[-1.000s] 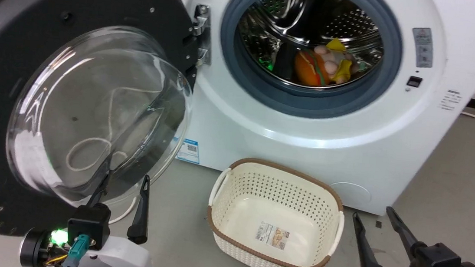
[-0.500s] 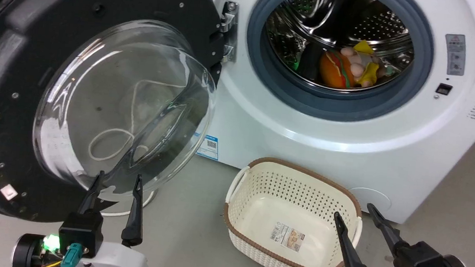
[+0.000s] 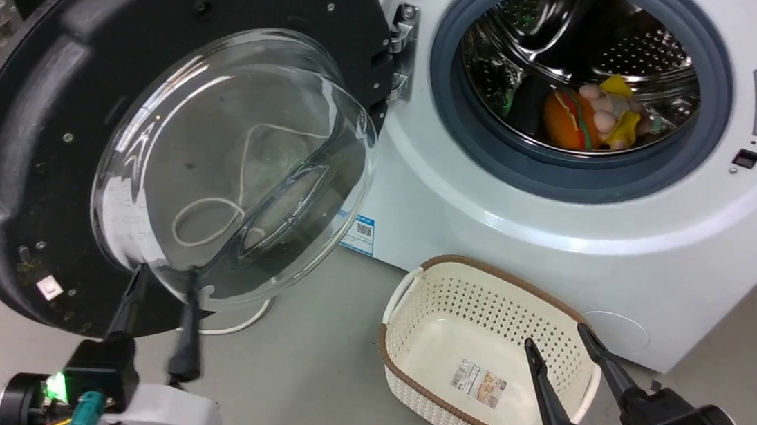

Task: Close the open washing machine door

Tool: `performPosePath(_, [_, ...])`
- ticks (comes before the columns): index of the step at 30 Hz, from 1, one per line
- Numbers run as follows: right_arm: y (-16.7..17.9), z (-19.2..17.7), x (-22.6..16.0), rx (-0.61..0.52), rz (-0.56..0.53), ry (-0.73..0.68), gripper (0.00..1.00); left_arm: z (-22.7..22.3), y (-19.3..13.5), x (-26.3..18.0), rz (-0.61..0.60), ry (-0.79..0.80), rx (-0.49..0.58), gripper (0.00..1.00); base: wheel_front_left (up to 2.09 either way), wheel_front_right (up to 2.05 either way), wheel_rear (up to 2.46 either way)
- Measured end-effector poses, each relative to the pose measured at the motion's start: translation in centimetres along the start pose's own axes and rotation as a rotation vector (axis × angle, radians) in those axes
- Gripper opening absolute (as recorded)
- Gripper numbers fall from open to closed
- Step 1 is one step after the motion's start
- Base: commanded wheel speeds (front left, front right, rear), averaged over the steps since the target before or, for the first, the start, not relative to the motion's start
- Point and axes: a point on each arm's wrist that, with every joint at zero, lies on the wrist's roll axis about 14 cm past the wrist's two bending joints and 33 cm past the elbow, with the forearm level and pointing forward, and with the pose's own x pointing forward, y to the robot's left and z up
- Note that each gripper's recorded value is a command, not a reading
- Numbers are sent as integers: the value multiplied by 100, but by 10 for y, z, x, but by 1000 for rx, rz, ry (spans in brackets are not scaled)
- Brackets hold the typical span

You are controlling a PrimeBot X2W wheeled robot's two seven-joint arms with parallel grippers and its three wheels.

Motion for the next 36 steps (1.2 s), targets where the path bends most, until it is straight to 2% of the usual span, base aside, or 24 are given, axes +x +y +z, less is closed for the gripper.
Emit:
performPosePath(12, [7, 0, 11, 13, 31, -22, 100, 52, 49, 10, 63, -171, -7, 0, 0, 0, 0])
performPosePath(17, [6, -2, 14, 22, 31, -26, 100, 87, 92, 29, 130, -280, -45, 0, 0, 0, 0])
performPosePath(20, [5, -5, 16, 30, 28, -26, 100, 108, 119, 46, 156, -317, -6, 0, 0, 0, 0])
performPosePath(24, [5, -10, 18, 41, 31, -22, 100, 105, 151, 74, 239, -251, -145, 0, 0, 0, 0])
performPosePath(30, [4, -16, 20, 53, 30, -18, 100, 57, 196, 98, 374, 16, -408, 0, 0, 0, 0])
performPosePath(33, [2, -17, 22, 55, 30, -21, 100, 32, 201, 103, 399, 148, -591, 0, 0, 0, 0])
performPosePath(36, [3, -18, 23, 57, 33, -25, 100, 19, 190, 107, 354, 252, -733, 0, 0, 0, 0])
